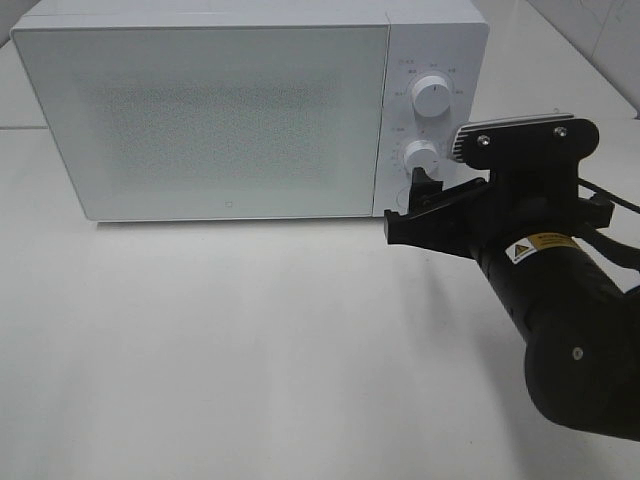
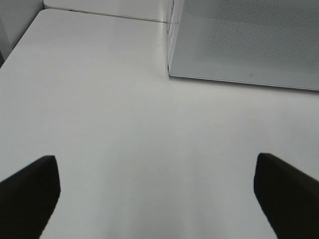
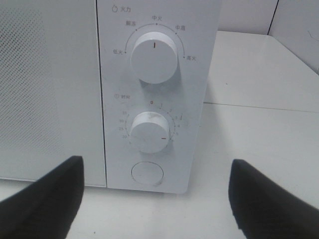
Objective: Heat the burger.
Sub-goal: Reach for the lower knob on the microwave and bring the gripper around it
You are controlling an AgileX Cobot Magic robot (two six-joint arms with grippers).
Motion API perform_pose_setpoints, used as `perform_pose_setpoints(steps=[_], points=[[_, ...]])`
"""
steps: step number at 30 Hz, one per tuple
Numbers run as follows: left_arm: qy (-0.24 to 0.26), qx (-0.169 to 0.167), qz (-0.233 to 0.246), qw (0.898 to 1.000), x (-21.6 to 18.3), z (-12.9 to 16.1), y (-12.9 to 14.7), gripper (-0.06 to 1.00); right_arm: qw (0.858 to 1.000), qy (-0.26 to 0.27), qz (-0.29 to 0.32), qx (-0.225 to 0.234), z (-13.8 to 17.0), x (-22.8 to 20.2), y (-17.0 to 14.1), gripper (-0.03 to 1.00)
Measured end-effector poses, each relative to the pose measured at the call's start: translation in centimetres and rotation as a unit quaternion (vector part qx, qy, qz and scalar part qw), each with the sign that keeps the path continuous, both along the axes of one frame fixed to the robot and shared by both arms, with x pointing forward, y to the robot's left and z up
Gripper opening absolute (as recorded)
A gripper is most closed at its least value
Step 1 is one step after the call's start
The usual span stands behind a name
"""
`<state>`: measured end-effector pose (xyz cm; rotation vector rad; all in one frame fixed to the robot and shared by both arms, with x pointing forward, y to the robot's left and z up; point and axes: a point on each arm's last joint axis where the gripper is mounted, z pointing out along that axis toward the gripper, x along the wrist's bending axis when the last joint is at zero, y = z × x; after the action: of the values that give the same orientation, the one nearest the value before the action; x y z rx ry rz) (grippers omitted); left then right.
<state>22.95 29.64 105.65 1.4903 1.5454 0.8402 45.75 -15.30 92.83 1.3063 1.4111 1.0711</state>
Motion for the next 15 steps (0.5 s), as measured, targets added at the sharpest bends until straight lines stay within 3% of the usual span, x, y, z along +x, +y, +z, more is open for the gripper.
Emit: perform_pose_setpoints(steps=[15], points=[[0.000, 0.000, 0.000, 1.000, 0.0, 0.0, 0.0, 0.98, 1.000, -0.011, -0.016, -0.004, -0.9, 4.1, 0.7, 0.76]])
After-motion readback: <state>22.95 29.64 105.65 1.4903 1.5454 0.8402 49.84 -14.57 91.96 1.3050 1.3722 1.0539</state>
